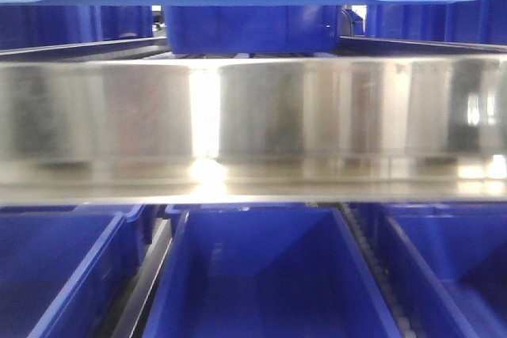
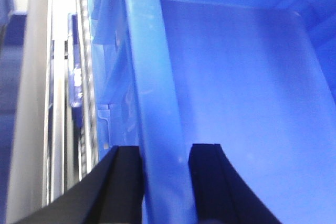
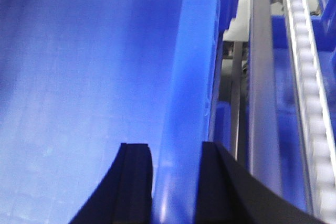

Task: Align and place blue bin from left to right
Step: 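Lift the blue bin with both grippers off the shelf, then hold the bin raised with both grippers while backing away from the shelf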

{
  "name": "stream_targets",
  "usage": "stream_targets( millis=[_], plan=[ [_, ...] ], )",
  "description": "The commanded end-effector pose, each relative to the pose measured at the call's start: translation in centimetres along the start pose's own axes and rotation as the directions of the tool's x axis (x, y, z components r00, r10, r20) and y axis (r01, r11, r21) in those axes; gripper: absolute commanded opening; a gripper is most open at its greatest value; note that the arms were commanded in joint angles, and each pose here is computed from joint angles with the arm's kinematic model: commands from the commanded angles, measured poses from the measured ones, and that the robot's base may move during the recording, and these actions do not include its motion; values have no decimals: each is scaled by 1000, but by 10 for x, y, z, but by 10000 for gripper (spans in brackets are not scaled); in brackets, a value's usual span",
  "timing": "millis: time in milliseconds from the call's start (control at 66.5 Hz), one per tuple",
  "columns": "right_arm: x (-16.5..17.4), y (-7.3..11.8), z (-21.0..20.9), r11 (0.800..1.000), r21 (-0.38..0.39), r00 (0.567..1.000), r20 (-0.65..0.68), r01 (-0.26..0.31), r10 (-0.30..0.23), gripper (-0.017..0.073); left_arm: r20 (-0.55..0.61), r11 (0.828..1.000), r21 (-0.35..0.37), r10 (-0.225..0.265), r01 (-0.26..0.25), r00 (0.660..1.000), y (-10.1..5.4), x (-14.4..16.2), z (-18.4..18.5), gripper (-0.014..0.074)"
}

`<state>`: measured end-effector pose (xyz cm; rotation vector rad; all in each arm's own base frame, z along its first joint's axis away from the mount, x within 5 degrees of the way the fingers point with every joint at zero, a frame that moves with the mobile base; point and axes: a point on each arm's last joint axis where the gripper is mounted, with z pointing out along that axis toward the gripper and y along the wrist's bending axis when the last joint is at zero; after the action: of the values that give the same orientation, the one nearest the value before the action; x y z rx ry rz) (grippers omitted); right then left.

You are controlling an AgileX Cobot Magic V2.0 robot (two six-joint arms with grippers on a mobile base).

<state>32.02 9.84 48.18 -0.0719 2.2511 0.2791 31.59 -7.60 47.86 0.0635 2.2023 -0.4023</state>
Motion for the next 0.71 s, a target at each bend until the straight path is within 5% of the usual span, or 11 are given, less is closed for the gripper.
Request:
stream_targets(
  millis=[0,691],
  plan=[
    [-9,12,-13,994,-110,994,106,-17,29,-71,124,991,134,-49,32,991,-17,-12,-17,-111],
    [-9,12,-13,994,-110,994,106,-17,29,-71,124,991,134,-49,32,991,-17,-12,-17,-111]
  ],
)
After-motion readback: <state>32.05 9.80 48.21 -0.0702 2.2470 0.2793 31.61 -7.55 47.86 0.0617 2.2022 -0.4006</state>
